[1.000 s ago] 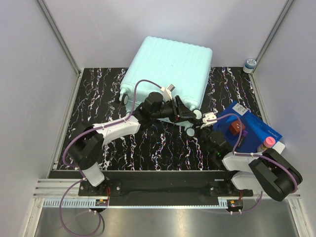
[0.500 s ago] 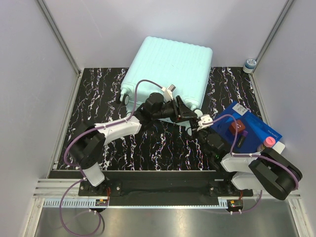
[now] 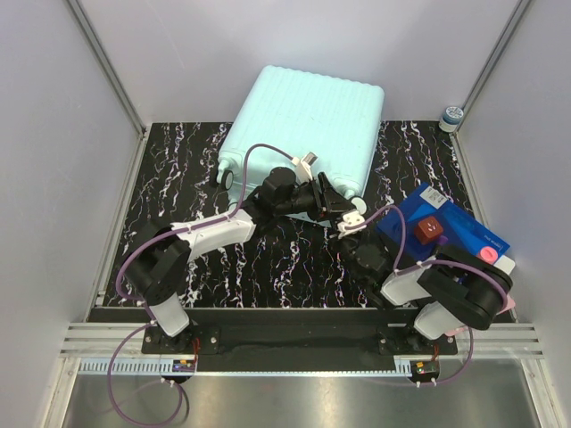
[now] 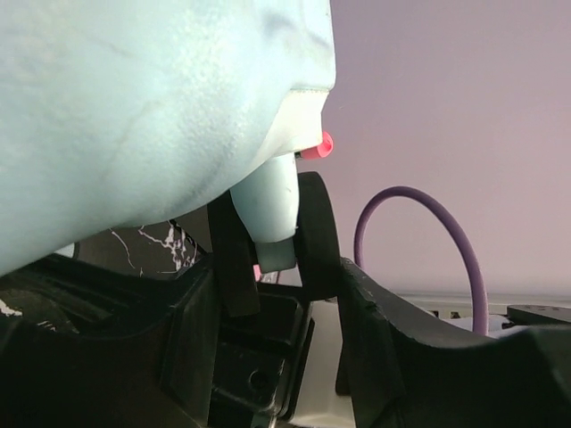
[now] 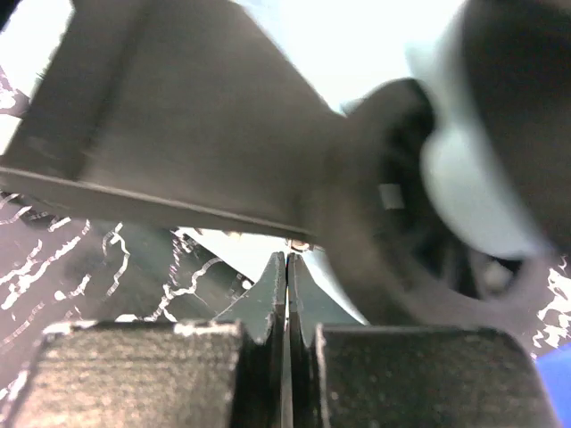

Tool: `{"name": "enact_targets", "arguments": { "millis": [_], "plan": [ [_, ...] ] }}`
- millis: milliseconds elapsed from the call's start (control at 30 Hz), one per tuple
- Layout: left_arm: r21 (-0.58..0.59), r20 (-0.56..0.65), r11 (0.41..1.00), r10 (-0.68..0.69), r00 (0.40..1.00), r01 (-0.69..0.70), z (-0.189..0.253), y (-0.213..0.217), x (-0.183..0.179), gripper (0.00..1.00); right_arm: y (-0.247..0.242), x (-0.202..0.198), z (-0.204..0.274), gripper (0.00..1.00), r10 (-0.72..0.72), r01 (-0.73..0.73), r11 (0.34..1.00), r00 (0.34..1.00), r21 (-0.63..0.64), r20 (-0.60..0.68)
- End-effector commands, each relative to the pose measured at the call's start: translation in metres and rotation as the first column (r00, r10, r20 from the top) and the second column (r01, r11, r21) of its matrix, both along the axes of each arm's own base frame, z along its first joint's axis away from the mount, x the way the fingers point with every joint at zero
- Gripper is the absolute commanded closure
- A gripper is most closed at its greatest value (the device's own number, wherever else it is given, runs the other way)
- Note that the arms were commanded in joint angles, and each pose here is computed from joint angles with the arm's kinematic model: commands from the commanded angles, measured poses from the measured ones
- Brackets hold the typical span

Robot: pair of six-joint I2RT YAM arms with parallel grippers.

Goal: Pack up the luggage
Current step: Zip the luggage at the center of the board.

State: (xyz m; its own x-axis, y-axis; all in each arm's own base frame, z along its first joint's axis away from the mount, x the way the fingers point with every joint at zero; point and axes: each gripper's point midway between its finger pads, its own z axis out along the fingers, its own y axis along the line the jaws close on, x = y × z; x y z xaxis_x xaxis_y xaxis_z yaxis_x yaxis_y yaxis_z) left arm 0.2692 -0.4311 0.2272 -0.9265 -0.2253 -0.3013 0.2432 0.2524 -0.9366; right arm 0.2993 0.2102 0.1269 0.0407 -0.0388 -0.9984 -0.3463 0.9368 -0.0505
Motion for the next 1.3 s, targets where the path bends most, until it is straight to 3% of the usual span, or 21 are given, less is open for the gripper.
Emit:
{"name": "enact_targets", "arguments": {
  "millis": [0, 567, 600, 667, 733, 767, 900, 933, 967, 1033, 1267],
  "plan": [
    [-0.288, 0.177, 0.958, 0.077, 0.981, -0.023, 0.101, 0.001, 0.023, 1.0, 0.071, -0.016, 0.053, 1.0, 0.213, -0.235, 0.965, 0.961, 0.119, 0.174],
    [-0.312, 0.166, 0.95, 0.076, 0.983, -0.021, 0.1, 0.006, 0.021, 1.0, 0.095, -0.026, 0.063, 0.97, 0.247, -0.275, 0.953, 0.948, 0.125, 0.201],
    [-0.31, 0.16, 0.95, 0.08, 0.984, -0.027, 0.098, 0.007, 0.022, 0.96, 0.094, -0.028, 0.062, 0.94, 0.249, -0.278, 0.951, 0.949, 0.139, 0.193],
    [-0.301, 0.148, 0.953, 0.083, 0.986, -0.035, 0.091, 0.008, 0.024, 0.78, 0.085, -0.034, 0.058, 0.8, 0.248, -0.273, 0.951, 0.953, 0.144, 0.172],
    [-0.293, 0.142, 0.955, 0.083, 0.986, -0.038, 0.086, 0.009, 0.024, 0.7, 0.078, -0.037, 0.054, 0.66, 0.234, -0.256, 0.954, 0.961, 0.156, 0.145],
    [-0.286, 0.137, 0.957, 0.084, 0.987, -0.042, 0.082, 0.01, 0.024, 0.58, 0.071, -0.041, 0.049, 0.52, 0.234, -0.25, 0.955, 0.966, 0.161, 0.111],
    [-0.229, 0.147, 0.972, 0.086, 0.985, -0.051, 0.069, 0.012, 0.024, 0.23, 0.065, -0.051, 0.035, 0.34, 0.259, -0.255, 0.958, 0.966, 0.13, -0.016],
    [-0.188, 0.135, 0.98, 0.086, 0.987, -0.06, 0.059, 0.013, 0.023, 0.18, 0.064, -0.058, 0.009, 0.33, 0.274, -0.265, 0.961, 0.953, 0.079, -0.13],
    [-0.165, 0.137, 0.984, 0.097, 0.986, -0.074, 0.054, 0.016, 0.025, 0.09, 0.066, -0.061, 0.027, 0.32, 0.288, -0.271, 0.954, 0.949, 0.131, -0.132],
    [-0.108, 0.161, 0.988, 0.126, 0.979, -0.109, 0.044, 0.025, 0.024, 0.01, 0.058, -0.069, 0.009, 0.3, 0.279, -0.267, 0.96, 0.931, 0.081, -0.236],
    [0.044, 0.228, 0.982, 0.169, 0.959, -0.183, 0.016, 0.059, 0.011, 0.01, 0.026, -0.095, 0.042, 0.23, 0.293, -0.262, 0.954, 0.918, 0.146, -0.267]
  ]
}}
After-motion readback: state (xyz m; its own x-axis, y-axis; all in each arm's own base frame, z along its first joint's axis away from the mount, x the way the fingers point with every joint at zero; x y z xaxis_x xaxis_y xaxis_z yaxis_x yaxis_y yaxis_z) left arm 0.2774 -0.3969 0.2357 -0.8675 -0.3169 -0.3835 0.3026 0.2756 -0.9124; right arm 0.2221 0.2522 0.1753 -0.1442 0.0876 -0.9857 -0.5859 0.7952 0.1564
